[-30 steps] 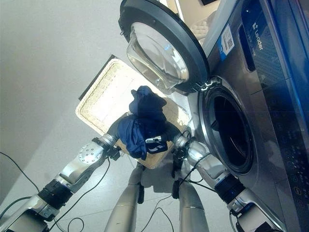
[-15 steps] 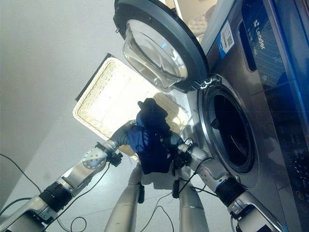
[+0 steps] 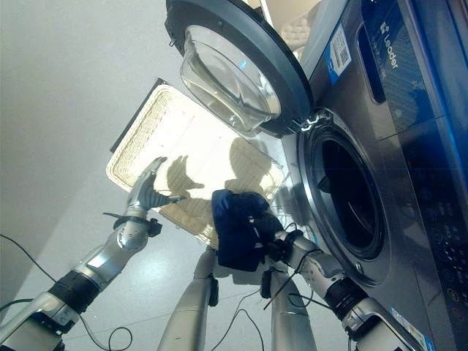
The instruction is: Put the clothes into the washing machine.
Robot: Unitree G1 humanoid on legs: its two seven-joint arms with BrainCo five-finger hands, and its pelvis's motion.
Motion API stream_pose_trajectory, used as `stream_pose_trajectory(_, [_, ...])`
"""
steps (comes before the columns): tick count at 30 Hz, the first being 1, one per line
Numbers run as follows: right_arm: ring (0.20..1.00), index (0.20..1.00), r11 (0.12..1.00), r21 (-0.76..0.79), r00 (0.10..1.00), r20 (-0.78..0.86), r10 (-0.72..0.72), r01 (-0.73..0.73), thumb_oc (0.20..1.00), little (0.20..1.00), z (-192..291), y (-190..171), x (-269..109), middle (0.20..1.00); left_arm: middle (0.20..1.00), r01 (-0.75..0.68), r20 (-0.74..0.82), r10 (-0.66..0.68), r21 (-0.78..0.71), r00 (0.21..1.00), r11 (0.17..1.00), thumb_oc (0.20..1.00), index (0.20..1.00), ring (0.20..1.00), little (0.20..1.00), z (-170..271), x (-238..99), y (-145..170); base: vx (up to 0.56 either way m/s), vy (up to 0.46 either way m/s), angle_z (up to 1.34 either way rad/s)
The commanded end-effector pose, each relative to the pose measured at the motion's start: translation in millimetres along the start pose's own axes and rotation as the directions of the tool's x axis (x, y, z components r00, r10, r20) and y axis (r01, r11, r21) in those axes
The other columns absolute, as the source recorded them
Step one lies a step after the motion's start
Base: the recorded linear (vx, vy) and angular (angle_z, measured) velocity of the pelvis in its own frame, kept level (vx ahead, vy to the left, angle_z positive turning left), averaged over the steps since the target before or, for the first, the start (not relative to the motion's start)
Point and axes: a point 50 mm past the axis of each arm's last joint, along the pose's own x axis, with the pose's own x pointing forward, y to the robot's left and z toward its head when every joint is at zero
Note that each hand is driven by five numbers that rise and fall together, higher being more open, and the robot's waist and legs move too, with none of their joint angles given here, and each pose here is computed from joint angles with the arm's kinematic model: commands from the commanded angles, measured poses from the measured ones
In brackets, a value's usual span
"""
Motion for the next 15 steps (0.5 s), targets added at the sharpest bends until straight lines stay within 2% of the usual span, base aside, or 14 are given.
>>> stream_pose_trajectory(1, [0.200,0.200,0.991,0.113,0.994,0.098,0.058,-0.069,0.200,0.200,9.1,16.7,4.0,0.200,1.000,-0.098,-0.041,0.097,-0.037,0.994,0.994,1.000,1.000,1.000,1.000,-2.2,4.0,11.7,0.03,0.011,-0.09])
stream_pose_trajectory(3, [0.200,0.200,0.962,0.275,0.987,0.151,-0.052,0.008,0.200,0.200,11.4,0.7,2.2,0.200,1.000,-0.112,-0.161,0.103,-0.047,0.982,0.993,1.000,1.000,1.000,1.000,-23.7,-1.0,8.1,0.04,0.005,-0.06])
stream_pose_trajectory(5, [0.200,0.200,0.957,0.289,0.986,0.156,-0.060,0.013,0.200,0.200,11.9,-0.4,2.2,0.200,1.000,-0.111,-0.168,0.102,-0.049,0.980,0.993,1.000,1.000,1.000,1.000,-25.2,-1.4,7.9,0.02,-0.005,-0.06])
stream_pose_trajectory(7, [0.200,0.200,0.883,0.467,0.961,0.215,-0.172,0.054,0.200,0.200,19.4,-15.6,1.7,0.200,1.000,-0.103,-0.235,0.080,-0.085,0.969,0.991,1.000,1.000,1.000,1.000,-36.8,-5.8,1.6,0.04,-0.014,-0.06])
stream_pose_trajectory(8, [0.200,0.200,0.862,0.505,0.955,0.228,-0.190,0.051,0.200,0.200,21.2,-17.7,1.9,0.200,1.000,-0.100,-0.244,0.076,-0.090,0.967,0.991,1.000,1.000,1.000,1.000,-38.2,-6.4,0.4,0.05,-0.026,-0.02])
stream_pose_trajectory(9, [0.200,0.200,0.804,0.593,0.934,0.258,-0.247,0.049,0.200,0.200,26.6,-25.2,1.3,0.200,1.000,-0.092,-0.260,0.064,-0.098,0.963,0.991,1.000,1.000,1.000,1.000,-41.8,-7.9,-2.9,0.00,0.000,0.00])
stream_pose_trajectory(10, [0.200,0.200,0.804,0.593,0.934,0.258,-0.247,0.049,0.200,0.200,26.6,-25.2,1.3,0.200,1.000,-0.092,-0.260,0.064,-0.098,0.963,0.991,1.000,1.000,1.000,1.000,-41.8,-7.9,-2.9,0.04,-0.031,-0.02])
stream_pose_trajectory(11, [0.200,0.200,0.761,0.648,0.917,0.281,-0.284,0.037,0.200,0.200,31.2,-29.8,0.9,0.200,1.000,-0.087,-0.271,0.056,-0.104,0.961,0.991,1.000,1.000,1.000,1.000,-43.8,-9.4,-5.9,0.04,-0.048,0.00])
stream_pose_trajectory(12, [0.200,0.200,0.668,0.744,0.862,0.330,-0.384,0.012,0.200,0.200,42.5,-40.3,-3.0,0.200,1.000,-0.080,-0.283,0.044,-0.119,0.958,0.990,1.000,1.000,1.000,1.000,-46.4,-11.0,-9.1,0.06,-0.069,0.01])
stream_pose_trajectory(14, [0.200,0.200,0.559,0.828,0.768,0.387,-0.511,-0.046,0.200,0.200,59.6,-55.3,-13.8,0.200,1.000,-0.068,-0.289,0.029,-0.125,0.957,0.990,1.000,1.000,1.000,1.000,-48.8,-12.4,-10.2,0.05,-0.067,0.02])
stream_pose_trajectory(15, [0.200,0.200,0.505,0.859,0.691,0.416,-0.591,-0.086,0.200,0.200,71.7,-65.7,-23.5,0.200,1.000,-0.061,-0.289,0.023,-0.122,0.957,0.991,1.000,1.000,1.000,1.000,-50.4,-13.5,-10.2,0.05,-0.055,0.00])
